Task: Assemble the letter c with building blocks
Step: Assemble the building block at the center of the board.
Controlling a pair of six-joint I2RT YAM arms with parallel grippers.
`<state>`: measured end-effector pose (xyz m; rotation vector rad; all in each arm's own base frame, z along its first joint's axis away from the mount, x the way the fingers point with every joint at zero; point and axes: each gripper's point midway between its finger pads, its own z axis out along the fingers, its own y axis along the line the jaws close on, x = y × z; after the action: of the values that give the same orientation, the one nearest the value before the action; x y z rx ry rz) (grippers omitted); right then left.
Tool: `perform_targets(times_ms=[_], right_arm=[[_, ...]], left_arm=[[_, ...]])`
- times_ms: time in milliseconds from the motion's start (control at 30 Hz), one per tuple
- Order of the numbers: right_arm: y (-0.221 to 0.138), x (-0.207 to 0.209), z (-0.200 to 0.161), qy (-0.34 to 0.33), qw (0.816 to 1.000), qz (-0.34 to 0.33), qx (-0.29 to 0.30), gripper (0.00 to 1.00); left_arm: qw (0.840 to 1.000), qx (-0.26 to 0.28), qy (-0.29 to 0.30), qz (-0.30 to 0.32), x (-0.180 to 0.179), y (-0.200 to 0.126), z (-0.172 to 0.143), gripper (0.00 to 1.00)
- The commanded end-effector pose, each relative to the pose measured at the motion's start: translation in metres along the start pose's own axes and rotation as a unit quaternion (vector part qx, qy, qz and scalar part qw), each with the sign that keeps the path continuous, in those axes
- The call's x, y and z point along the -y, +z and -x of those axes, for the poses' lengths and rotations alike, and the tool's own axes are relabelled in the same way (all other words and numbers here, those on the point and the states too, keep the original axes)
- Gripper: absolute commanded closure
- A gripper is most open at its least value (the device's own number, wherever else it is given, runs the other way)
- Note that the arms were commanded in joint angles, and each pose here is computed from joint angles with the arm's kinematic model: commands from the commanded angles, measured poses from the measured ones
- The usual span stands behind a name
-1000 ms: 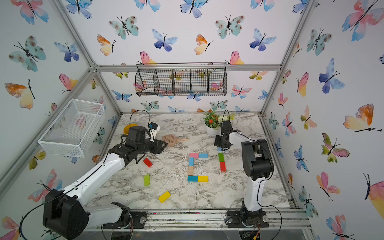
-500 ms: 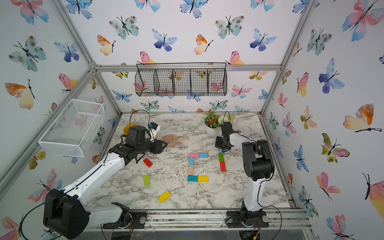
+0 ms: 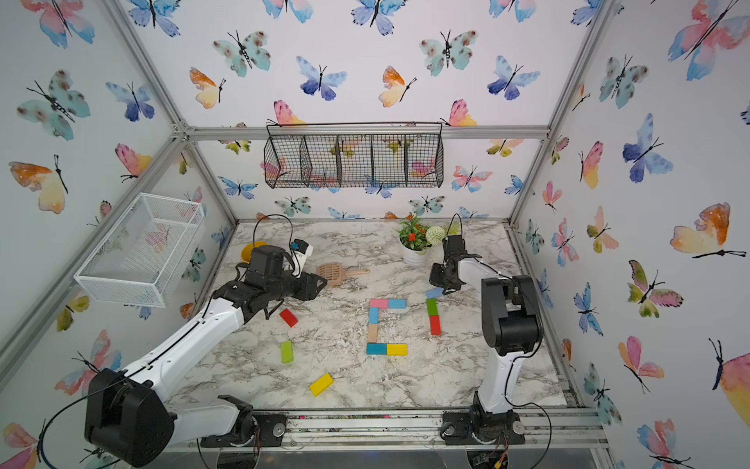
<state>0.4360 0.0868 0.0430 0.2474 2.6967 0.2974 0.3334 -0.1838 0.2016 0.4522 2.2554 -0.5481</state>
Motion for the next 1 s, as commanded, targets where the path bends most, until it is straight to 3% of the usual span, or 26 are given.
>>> perform_targets(times_ms=[0,433,967], right_arm=[[-0.014,0.01,0.004,-0.002,1.0,-0.01,0.011,0.8],[-0.004,0.009,-0.006,0.002,1.0,0.026,-0.018,0.68],[0.008,0.013,-0.029,-0.003,0.998,0.032,-0.048,0.62]], left_arm=[[1.0,0.008,-0.004,-0.007,0.002,-0.003,0.01,0.4],[1.0,0.007,-0.003,-0.007,0.002,-0.002,0.009,0.4],[1.0,0.004,-0.006,-0.007,0.0,0.0,0.01,0.4]])
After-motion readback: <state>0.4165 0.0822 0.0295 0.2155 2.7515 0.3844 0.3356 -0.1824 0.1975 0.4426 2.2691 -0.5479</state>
